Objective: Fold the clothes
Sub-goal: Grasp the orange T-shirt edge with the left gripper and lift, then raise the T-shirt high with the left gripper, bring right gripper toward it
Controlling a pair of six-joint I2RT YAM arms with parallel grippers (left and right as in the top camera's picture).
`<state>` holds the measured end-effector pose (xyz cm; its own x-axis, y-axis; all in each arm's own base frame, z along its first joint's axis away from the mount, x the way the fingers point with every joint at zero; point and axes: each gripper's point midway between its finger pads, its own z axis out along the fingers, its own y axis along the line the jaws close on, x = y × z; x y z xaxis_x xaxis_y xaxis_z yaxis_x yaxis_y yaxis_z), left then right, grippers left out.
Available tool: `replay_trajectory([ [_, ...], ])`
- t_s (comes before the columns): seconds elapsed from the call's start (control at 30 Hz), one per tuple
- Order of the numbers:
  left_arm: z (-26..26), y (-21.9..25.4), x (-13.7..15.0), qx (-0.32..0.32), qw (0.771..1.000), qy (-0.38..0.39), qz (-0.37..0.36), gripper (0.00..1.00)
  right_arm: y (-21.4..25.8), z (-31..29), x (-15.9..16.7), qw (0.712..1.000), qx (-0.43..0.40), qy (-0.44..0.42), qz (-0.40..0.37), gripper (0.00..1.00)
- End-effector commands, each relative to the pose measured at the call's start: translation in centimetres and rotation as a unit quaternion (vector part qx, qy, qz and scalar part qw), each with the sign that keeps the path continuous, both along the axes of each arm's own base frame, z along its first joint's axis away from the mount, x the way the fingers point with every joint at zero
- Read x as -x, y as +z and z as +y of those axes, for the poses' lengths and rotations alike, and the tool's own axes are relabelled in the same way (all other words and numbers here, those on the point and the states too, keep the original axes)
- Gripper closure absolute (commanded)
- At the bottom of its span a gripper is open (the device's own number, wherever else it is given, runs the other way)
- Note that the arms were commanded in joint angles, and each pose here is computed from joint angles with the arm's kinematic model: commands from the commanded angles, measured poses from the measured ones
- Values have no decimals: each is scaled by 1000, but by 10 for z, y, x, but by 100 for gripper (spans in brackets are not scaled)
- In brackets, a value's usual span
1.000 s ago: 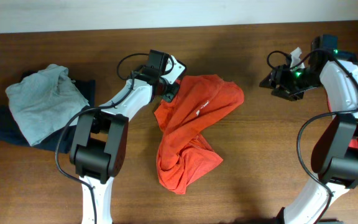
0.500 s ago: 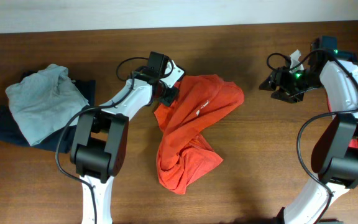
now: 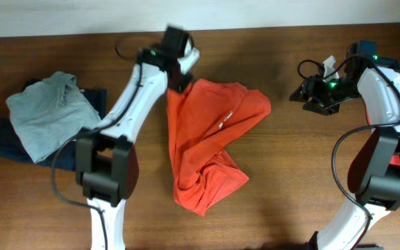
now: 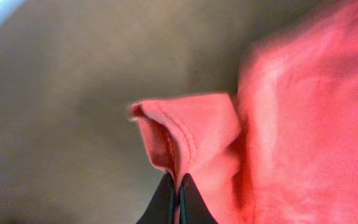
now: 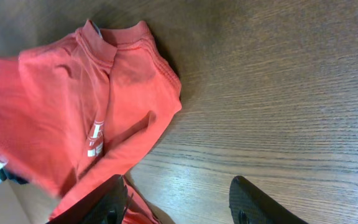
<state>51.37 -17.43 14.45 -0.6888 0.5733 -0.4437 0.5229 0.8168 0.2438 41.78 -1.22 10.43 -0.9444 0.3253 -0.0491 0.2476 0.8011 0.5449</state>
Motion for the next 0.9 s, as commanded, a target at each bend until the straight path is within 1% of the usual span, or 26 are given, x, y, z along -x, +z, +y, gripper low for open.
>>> replay_trajectory([
  [0.0, -4, 130, -1, 27, 991, -2, -127, 100, 12, 6, -3, 999, 12, 24, -24, 41],
  [0.1, -4, 158, 4, 32, 989, -4, -144, 100, 11, 20, -1, 999, 11, 39, -20, 41],
  [0.2, 10, 160, 4, 1, 988, 20, -150, 100, 11, 38, 1, 998, 10, 63, -19, 42],
  [0.27, 20, 161, 3, -21, 987, 37, -155, 100, 11, 55, 2, 995, 14, 95, -27, 41],
  [0.33, 25, 161, 4, -33, 986, 46, -156, 100, 4, 62, 1, 992, 56, 109, -23, 41],
  [0.4, 30, 165, 5, -44, 985, 54, -160, 100, 0, 68, 0, 990, 78, 120, -24, 40],
  [0.43, 33, 174, 5, -45, 983, 60, -170, 100, 0, 77, 0, 988, 77, 130, -27, 38],
  [0.5, 34, 195, 8, -34, 979, 62, -192, 100, 0, 85, 1, 986, 81, 145, -31, 37],
  [0.6, 29, 247, 22, -6, 968, 59, -245, 100, 0, 89, -9, 984, 91, 143, -51, 37],
  [0.67, 25, 278, 34, 10, 959, 53, -277, 100, 2, 88, -17, 985, 92, 134, -65, 33],
  [0.77, 22, 305, 48, 20, 951, 41, -305, 100, 2, 85, -25, 983, 104, 130, -79, 31],
  [0.87, 17, 338, 62, 37, 938, 30, -343, 100, 2, 87, -25, 983, 102, 133, -80, 31],
])
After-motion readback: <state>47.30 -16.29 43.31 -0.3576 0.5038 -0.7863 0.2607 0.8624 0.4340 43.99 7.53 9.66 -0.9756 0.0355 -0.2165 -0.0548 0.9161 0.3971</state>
